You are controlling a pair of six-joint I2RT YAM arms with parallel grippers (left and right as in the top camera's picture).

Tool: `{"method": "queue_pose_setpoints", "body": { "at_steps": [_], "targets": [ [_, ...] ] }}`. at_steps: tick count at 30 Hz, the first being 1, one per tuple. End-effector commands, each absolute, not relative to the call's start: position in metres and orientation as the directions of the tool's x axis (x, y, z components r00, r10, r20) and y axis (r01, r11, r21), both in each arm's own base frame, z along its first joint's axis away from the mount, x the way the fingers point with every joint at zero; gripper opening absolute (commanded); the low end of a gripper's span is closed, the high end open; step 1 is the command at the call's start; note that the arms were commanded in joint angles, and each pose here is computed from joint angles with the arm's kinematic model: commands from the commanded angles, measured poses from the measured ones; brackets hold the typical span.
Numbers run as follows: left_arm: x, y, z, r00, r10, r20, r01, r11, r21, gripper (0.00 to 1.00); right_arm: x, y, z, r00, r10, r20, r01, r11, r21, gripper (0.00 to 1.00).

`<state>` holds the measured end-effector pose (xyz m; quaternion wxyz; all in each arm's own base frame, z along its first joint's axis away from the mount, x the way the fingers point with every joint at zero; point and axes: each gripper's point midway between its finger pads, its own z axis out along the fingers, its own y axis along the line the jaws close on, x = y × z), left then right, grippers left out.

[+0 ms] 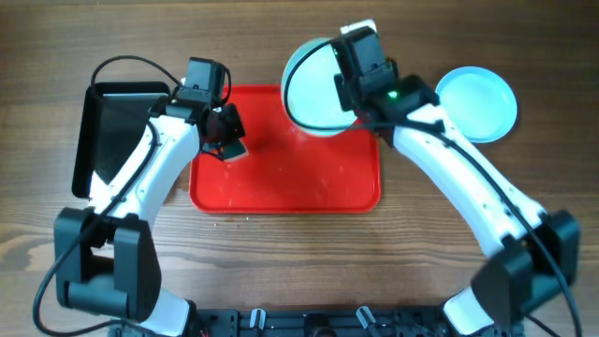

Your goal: Clean dirty plates on tray and stack at the side

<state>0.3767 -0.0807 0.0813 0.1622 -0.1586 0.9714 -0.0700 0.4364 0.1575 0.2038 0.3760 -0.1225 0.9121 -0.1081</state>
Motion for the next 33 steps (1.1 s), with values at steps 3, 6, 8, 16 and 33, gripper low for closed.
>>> {"method": "queue_pose_setpoints", "body": {
  "at_steps": [3, 6, 8, 16, 33],
  "targets": [
    [0.376, -0.084, 0.070, -0.902, -0.350, -0.253, -0.303, 0.930, -0.207, 0.04, 0.426, 0.142, 0.262, -0.583, -0.636, -0.506, -0.082, 0.665, -0.742, 0.04],
    [0.378, -0.094, 0.071, -0.908, -0.346, -0.237, -0.284, 0.923, -0.260, 0.04, 0.420, 0.158, 0.262, -0.559, -0.673, -0.484, -0.115, 0.641, -0.759, 0.04],
    [0.380, -0.102, 0.073, -0.911, -0.343, -0.231, -0.268, 0.915, -0.301, 0.04, 0.413, 0.170, 0.255, -0.554, -0.666, -0.500, -0.136, 0.665, -0.735, 0.04],
    [0.380, -0.126, 0.080, -0.929, -0.316, -0.192, -0.214, 0.883, -0.418, 0.04, 0.365, 0.200, 0.127, -0.817, -0.271, -0.510, -0.194, 0.961, -0.199, 0.04],
    [0.366, -0.112, 0.042, -0.940, -0.240, -0.242, -0.200, 0.963, -0.179, 0.04, 0.356, 0.212, 0.045, -0.912, -0.166, -0.375, -0.137, 0.985, -0.104, 0.04]
  ]
}}
